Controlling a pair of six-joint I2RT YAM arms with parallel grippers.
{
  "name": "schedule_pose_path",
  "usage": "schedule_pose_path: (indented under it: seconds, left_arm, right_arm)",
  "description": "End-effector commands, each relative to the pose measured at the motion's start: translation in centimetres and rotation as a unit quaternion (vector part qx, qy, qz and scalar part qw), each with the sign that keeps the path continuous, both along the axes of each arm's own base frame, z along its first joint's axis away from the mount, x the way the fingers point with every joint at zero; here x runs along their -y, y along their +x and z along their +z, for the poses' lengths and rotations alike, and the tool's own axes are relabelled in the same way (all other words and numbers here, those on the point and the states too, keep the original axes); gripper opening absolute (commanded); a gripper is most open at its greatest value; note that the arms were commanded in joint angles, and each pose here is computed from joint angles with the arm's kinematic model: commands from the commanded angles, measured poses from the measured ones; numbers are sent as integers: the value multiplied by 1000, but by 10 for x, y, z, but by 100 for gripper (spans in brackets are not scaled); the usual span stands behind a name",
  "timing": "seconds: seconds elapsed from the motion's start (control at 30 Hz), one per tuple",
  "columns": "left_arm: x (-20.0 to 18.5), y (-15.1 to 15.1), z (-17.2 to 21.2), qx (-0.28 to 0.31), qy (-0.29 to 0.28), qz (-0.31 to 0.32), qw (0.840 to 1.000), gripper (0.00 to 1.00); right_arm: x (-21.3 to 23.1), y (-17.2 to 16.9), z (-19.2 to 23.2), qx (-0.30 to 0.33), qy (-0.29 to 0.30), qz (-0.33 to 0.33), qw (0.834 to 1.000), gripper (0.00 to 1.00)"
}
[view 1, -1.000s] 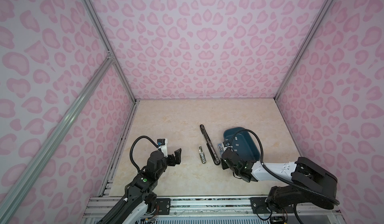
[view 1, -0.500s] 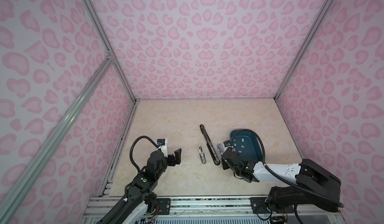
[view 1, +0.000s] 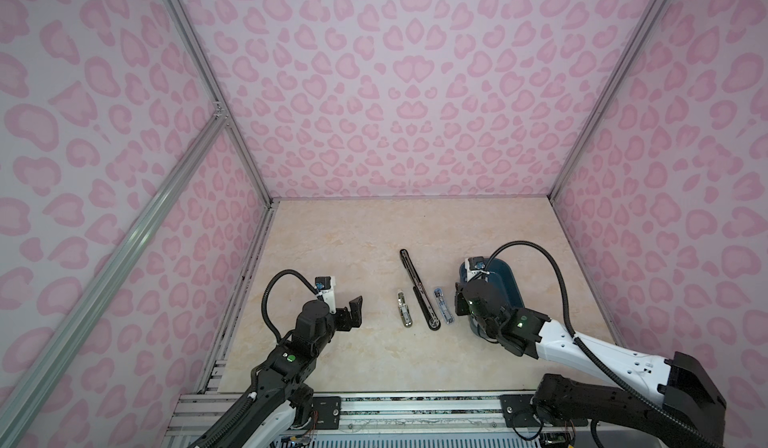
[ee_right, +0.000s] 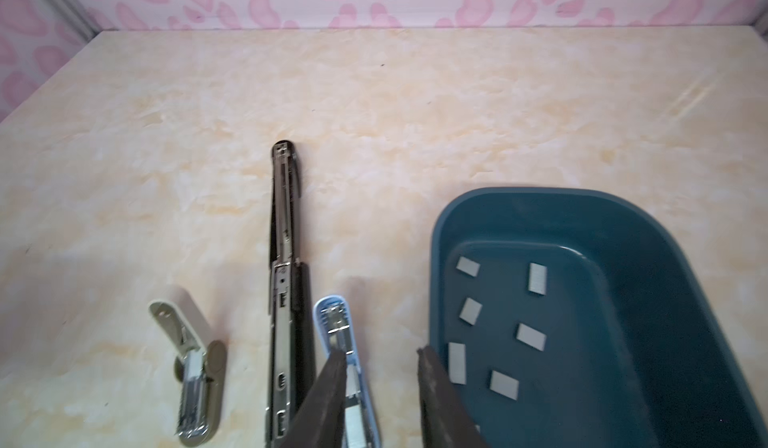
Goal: Load the staples into the stapler
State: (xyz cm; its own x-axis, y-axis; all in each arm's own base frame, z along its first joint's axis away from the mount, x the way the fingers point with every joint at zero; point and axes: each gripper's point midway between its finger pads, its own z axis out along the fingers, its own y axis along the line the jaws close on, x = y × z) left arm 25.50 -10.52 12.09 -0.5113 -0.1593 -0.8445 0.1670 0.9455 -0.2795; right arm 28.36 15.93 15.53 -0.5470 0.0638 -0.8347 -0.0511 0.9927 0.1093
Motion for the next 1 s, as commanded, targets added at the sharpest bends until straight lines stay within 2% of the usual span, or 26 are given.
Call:
schedule_pose_path:
  seconds: [0.0,0.1,0.23,0.5,0.73,0.97]
  left_arm:
    - [0,5,12,19,0,6,1000,97]
    - [-1,5,13,22,-1,7,1000,97]
    - [-2,3,15,28,-4,7,1000,97]
    - [-6,0,19,40,-9,13,999,97]
    - [-7,-1,18,39,-7,17,999,97]
    - [-9,0,19,41,-6,22,999,97]
  right_arm:
    - [51,5,-11,-32,-8,-85,996,26]
    - [83,12,-26,-64,9,-129,990,26]
    - [97,24,-51,-116,19,-139,983,27]
    - [86,57,-94,-232,-7,-97,968,28]
    - [81,77,-119,-266,-16,-83,960,33]
    - [87,83,-137,-292,-24,-87,952,31]
